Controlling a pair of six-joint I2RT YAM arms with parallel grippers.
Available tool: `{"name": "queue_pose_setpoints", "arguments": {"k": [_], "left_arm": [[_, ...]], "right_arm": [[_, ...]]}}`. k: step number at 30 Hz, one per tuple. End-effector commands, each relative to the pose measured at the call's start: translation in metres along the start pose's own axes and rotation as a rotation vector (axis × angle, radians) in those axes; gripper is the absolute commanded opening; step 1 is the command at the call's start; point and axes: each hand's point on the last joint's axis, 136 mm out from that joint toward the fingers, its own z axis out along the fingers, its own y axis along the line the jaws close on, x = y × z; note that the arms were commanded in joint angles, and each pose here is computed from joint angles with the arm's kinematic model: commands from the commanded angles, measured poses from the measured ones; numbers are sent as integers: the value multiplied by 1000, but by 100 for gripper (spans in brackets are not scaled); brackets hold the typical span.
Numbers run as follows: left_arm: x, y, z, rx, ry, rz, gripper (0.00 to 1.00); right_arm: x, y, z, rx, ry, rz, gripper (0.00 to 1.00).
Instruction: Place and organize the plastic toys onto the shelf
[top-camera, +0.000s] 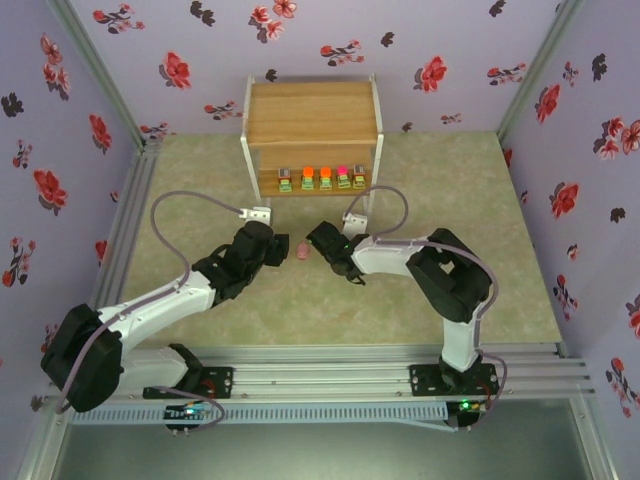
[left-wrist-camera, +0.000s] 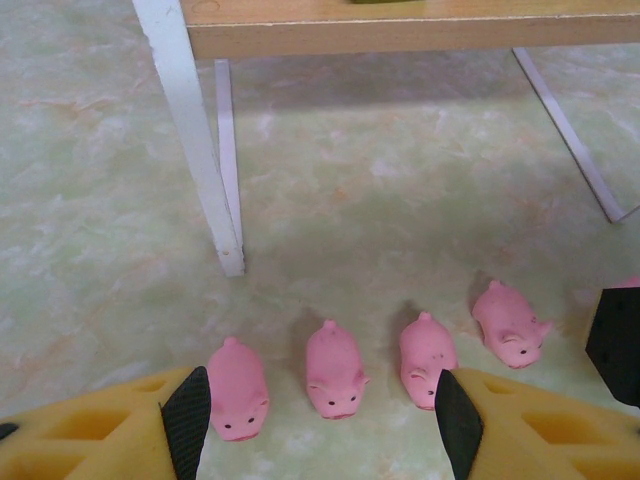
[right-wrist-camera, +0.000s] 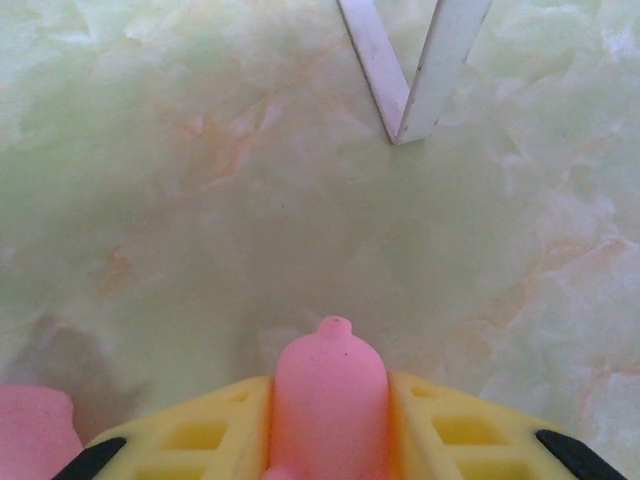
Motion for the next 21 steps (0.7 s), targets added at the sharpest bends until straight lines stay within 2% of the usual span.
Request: {"name": "queue_pose_setpoints", "arguments": {"k": [1,11,21], "left_arm": [[5,1,3,1,13,-13,65],[6,-1,4,13,17,-13,65],[11,-5,11,22,39,-6,65]], "right_arm": [[-7,-4,-8,-16,-16,-9,4],[-11,-18,-28,-23,-26,-42,1],[-22,-33,-68,-45,-73,-82,0]]}}
